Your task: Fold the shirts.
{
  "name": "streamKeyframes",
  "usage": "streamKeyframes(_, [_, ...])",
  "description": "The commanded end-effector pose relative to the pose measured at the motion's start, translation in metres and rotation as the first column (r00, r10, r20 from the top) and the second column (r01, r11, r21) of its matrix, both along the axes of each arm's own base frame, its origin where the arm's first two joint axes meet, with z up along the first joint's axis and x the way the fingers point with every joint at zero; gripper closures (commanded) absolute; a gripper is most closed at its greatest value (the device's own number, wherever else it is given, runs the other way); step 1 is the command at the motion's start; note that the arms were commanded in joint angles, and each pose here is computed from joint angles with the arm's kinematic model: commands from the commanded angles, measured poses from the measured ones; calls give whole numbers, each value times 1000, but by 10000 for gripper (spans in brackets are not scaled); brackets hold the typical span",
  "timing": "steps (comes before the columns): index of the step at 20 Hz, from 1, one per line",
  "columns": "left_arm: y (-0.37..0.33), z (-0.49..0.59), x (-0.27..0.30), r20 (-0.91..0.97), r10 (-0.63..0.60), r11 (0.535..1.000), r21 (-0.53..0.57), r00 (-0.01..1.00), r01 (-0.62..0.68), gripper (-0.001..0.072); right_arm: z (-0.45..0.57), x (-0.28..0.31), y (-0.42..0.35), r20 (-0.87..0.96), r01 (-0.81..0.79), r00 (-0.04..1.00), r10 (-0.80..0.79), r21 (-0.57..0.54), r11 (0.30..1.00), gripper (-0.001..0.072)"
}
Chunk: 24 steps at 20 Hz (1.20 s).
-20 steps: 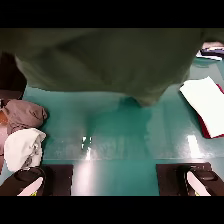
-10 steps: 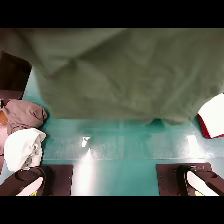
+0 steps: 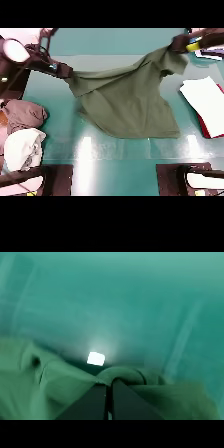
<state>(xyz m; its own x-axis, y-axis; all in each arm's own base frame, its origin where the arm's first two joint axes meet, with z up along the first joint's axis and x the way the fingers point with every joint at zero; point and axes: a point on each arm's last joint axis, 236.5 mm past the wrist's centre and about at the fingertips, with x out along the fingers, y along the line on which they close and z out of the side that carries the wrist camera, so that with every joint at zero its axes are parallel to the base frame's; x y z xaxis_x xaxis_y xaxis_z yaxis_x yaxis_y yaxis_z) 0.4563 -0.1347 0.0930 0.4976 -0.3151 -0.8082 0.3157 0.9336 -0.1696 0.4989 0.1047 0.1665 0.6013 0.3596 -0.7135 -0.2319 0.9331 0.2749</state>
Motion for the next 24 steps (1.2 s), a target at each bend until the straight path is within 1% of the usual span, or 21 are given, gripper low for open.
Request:
streamKeyframes(1, [26, -52, 38, -26, 114, 993, -20, 993, -115, 682, -59, 38, -1, -23, 46, 999, -46, 6, 999, 695])
streamKeyframes(3, [35, -48, 44, -6, 137, 990, -24, 991, -137, 681, -61, 50, -5, 7, 70, 998, -70, 15, 997, 693])
streamKeyframes(4, [40, -46, 45, -3, 143, 989, -22, 990, -144, 601, -59, 53, -9, 18, 82, 996, -82, 18, 997, 671])
streamKeyframes(5, [46, -42, 45, -10, 152, 988, -23, 988, -152, 263, -57, 53, -14, 17, 88, 996, -88, 18, 996, 464])
streamKeyframes(6, [53, -39, 43, -26, 158, 987, -20, 987, -158, 80, -56, 50, -20, -2, 91, 996, -91, 15, 996, 329])
streamKeyframes(9, [82, -32, 18, -151, 175, 984, 4, 973, -177, 82, -53, 15, -41, -154, 56, 986, -55, -2, 998, 340])
streamKeyframes(10, [92, -35, 3, -212, 170, 985, 13, 962, -171, 82, -54, -2, -44, -214, 17, 977, -18, -7, 1000, 373])
streamKeyframes(11, [98, -41, -14, -279, 151, 988, 19, 948, -152, 83, -55, -22, -41, -274, -38, 961, 41, 13, 999, 408])
streamKeyframes(12, [100, -51, -32, -352, 119, 992, 1, 928, -127, 83, -55, -38, -38, -317, -68, 945, 79, 47, 997, 408])
streamKeyframes(13, [96, -61, -46, -409, 88, 992, -44, 908, -116, 83, -54, -54, -31, -343, -97, 931, 122, 91, 991, 408])
streamKeyframes(15, [73, -84, -69, -480, -8, 978, -187, 877, -94, 83, -55, -77, -22, -359, -106, 921, 150, 140, 984, 408])
streamKeyframes(16, [62, -98, -80, -497, -55, 970, -232, 866, -71, 83, -57, -87, -21, -359, -104, 922, 148, 140, 985, 408])
streamKeyframes(18, [55, -125, -95, -525, -77, 968, -244, 847, -63, 83, -60, -104, -17, -353, -96, 925, 139, 135, 986, 408])
streamKeyframes(20, [59, -144, -97, -524, -41, 971, -222, 851, -90, 83, -62, -118, -16, -342, -81, 932, 124, 136, 987, 408])
streamKeyframes(22, [61, -150, -90, -496, -27, 973, -212, 868, -91, 83, -63, -133, -15, -336, -71, 935, 114, 136, 988, 408])
streamKeyframes(24, [58, -148, -84, -470, -28, 969, -229, 882, -91, 83, -64, -145, -16, -327, -60, 940, 101, 135, 989, 408])
